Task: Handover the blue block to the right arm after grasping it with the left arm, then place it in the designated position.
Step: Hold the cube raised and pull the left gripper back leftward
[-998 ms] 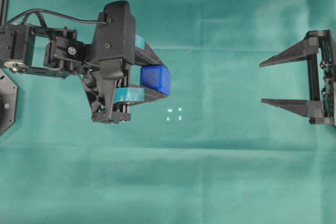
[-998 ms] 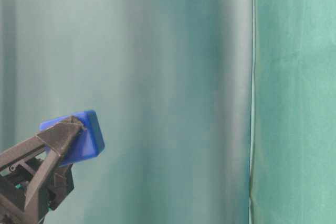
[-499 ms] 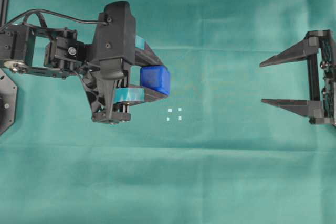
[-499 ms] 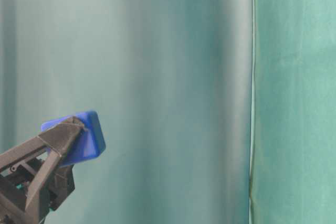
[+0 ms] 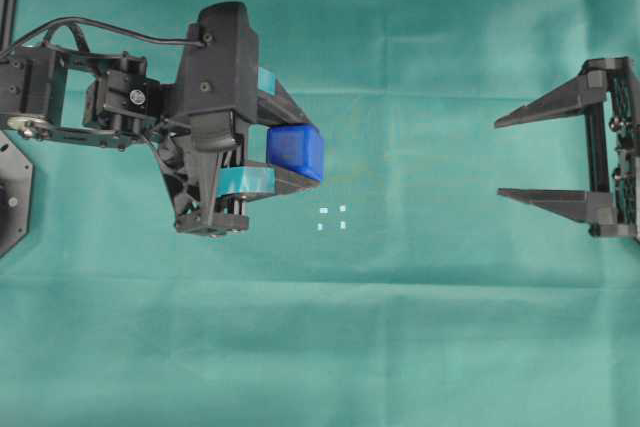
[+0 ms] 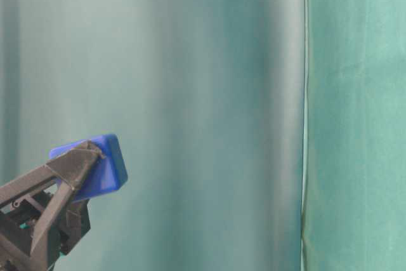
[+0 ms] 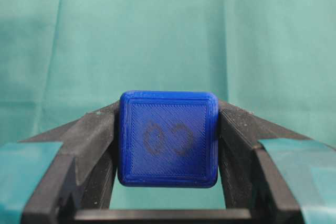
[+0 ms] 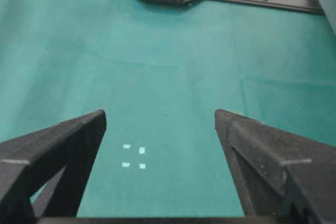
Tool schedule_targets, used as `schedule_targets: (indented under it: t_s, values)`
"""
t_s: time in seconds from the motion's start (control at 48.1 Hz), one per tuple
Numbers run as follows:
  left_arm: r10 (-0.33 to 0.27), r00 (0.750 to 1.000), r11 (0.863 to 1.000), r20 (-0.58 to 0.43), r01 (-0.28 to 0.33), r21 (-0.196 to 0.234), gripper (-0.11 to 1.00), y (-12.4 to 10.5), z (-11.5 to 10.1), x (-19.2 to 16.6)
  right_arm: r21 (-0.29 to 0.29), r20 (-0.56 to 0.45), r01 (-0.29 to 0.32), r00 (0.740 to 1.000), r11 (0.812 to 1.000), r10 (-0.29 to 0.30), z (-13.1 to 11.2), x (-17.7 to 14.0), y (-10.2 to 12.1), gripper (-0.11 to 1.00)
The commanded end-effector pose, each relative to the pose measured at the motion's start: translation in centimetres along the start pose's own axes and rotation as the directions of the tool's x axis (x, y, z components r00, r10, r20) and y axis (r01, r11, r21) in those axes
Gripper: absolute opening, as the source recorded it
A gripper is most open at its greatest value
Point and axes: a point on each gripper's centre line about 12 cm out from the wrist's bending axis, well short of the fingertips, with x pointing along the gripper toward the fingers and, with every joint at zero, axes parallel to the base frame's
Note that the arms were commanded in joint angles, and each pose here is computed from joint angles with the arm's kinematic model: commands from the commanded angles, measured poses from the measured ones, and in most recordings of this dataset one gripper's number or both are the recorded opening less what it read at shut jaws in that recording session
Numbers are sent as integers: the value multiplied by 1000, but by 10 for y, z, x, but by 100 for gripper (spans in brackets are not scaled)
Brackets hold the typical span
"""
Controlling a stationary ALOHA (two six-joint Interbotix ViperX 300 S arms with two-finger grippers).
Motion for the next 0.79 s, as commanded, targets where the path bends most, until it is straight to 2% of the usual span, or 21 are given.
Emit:
schedule_targets:
  t_s: [0.0, 0.769]
  values:
    - [-1, 999, 1000, 34, 1, 3, 47, -1, 9, -8, 2, 29, 0, 1000, 1000, 0, 11, 1, 0, 94]
    - [-1, 999, 1000, 48, 1, 3, 47, -1, 9, -8, -1, 26, 0, 1000, 1000, 0, 11, 2, 0, 94]
